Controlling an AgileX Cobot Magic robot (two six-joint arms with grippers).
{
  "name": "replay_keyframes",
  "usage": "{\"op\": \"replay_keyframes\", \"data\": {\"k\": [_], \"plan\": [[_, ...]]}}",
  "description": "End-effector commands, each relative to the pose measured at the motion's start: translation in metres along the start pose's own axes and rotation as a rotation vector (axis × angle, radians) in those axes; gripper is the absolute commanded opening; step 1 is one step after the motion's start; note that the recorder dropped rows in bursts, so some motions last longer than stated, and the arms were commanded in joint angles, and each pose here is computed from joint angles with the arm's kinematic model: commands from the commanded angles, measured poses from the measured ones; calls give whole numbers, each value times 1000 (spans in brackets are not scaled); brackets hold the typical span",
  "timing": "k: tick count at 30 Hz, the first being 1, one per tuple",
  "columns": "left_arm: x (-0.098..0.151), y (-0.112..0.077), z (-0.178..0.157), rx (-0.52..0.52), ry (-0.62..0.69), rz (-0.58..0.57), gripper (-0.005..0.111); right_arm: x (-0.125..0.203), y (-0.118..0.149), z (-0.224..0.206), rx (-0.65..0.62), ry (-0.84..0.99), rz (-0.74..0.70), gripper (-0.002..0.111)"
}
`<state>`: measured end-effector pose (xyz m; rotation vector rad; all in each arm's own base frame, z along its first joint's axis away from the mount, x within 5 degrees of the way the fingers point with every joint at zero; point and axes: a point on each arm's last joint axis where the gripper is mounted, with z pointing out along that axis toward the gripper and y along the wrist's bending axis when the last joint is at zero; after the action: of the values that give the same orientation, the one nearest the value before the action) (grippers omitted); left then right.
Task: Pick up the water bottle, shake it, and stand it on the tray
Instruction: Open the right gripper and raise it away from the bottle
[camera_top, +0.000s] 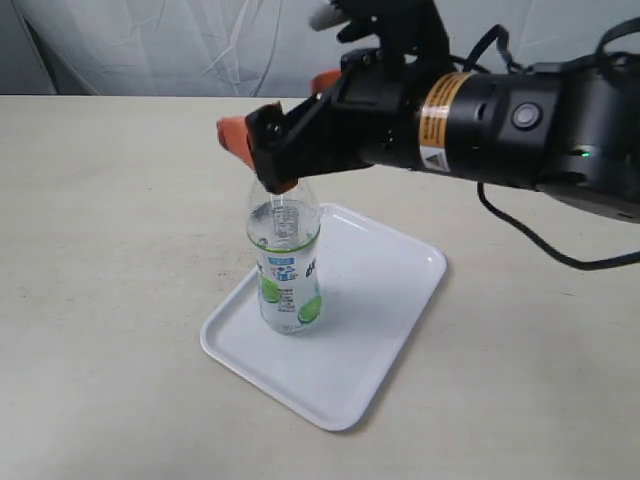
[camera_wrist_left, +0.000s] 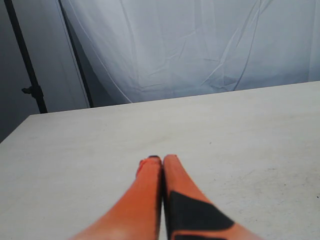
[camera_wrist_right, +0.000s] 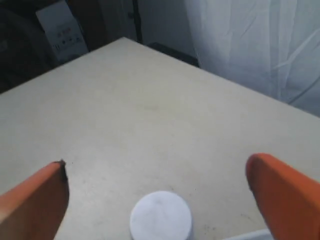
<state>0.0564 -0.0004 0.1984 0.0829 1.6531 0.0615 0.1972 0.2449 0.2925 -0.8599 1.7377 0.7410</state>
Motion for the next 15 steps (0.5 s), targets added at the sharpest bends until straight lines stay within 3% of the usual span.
{"op": "replay_keyframes", "data": {"k": [1, 4, 6, 15], "plan": [[0, 0, 0, 6, -14, -3, 2, -17, -3, -21, 69, -29, 3, 58], [0, 0, 0, 6, -14, -3, 2, -20, -11, -32, 182, 33, -26, -1], [0, 0, 0, 6, -14, -3, 2, -21, -14, -37, 221, 52, -26, 3], [0, 0, 0, 6, -14, -3, 2, -16, -21, -45, 313, 125, -14, 3]]}}
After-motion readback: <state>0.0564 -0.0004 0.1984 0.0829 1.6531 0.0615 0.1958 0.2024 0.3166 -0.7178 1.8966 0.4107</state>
